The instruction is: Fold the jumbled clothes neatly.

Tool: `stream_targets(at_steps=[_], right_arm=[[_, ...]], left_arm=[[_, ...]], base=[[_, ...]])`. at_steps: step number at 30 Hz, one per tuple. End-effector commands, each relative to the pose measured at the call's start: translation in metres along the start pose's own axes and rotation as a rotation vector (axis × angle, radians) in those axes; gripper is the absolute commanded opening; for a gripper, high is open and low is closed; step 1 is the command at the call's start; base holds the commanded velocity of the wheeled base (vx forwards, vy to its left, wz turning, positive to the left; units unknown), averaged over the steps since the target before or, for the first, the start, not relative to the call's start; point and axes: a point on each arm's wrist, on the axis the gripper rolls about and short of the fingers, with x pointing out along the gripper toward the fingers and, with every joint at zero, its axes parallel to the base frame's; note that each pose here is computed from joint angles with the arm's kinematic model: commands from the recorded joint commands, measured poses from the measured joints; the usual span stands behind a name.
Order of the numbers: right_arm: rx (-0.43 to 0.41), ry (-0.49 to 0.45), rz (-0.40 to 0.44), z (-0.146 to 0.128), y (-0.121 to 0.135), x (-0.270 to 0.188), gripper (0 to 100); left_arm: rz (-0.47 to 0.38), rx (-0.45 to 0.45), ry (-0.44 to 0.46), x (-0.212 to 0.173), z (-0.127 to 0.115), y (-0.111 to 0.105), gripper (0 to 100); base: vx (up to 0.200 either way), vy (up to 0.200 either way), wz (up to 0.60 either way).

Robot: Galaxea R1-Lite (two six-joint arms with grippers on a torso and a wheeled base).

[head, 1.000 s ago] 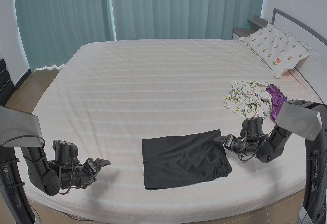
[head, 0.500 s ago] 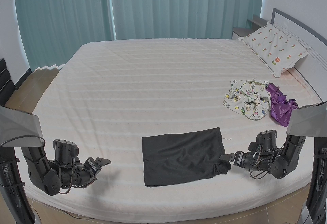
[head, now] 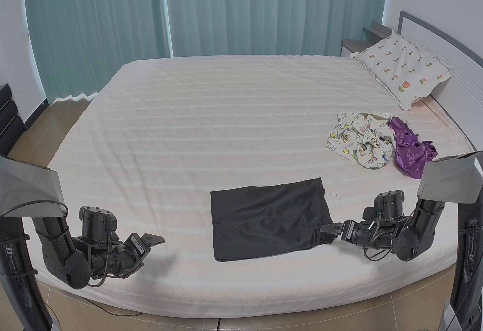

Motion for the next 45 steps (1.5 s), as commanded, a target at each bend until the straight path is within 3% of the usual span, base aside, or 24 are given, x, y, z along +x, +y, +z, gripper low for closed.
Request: stream_targets(at_steps=[1, 6, 7, 21, 26, 35, 36, 41, 45], right_arm=[[0.002, 0.003, -0.002, 0.0, -0.004, 0.01, 100], [0.001, 0.004, -0.003, 0.0, -0.005, 0.013, 100], [0.0, 0.006, -0.003, -0.001, -0.005, 0.015, 0], [-0.013, 0.006, -0.056, -0.006, -0.005, 0.002, 0], [-0.04, 0.0, -0.091, -0.004, -0.019, -0.007, 0], [-0.07, 0.031, -0.101, -0.011, -0.022, -0.007, 0], [-0.083, 0.036, -0.103, -0.012, -0.023, -0.007, 100], [-0.083, -0.007, -0.086, -0.005, -0.021, -0.009, 100], [-0.051, -0.128, -0.026, 0.018, -0.019, -0.014, 100]], left_arm=[[0.009, 0.008, 0.002, 0.001, -0.001, 0.001, 100], [0.025, 0.015, -0.006, 0.003, -0.003, 0.002, 100], [0.025, 0.015, -0.008, 0.004, -0.003, 0.001, 100], [0.025, 0.015, -0.008, 0.004, -0.003, 0.001, 100], [0.025, 0.015, -0.008, 0.004, -0.003, 0.001, 100], [0.025, 0.015, -0.008, 0.004, -0.003, 0.001, 100], [0.025, 0.015, -0.008, 0.004, -0.003, 0.001, 100], [0.024, 0.014, -0.009, 0.004, -0.002, 0.001, 100], [0.022, 0.014, -0.01, 0.004, -0.002, 0.001, 100]], base=[[0.0, 0.0, 0.0], [0.0, 0.0, 0.0], [0.0, 0.0, 0.0], [0.0, 0.0, 0.0], [0.0, 0.0, 0.0], [0.0, 0.0, 0.0], [0.0, 0.0, 0.0], [0.0, 0.0, 0.0], [0.0, 0.0, 0.0]])
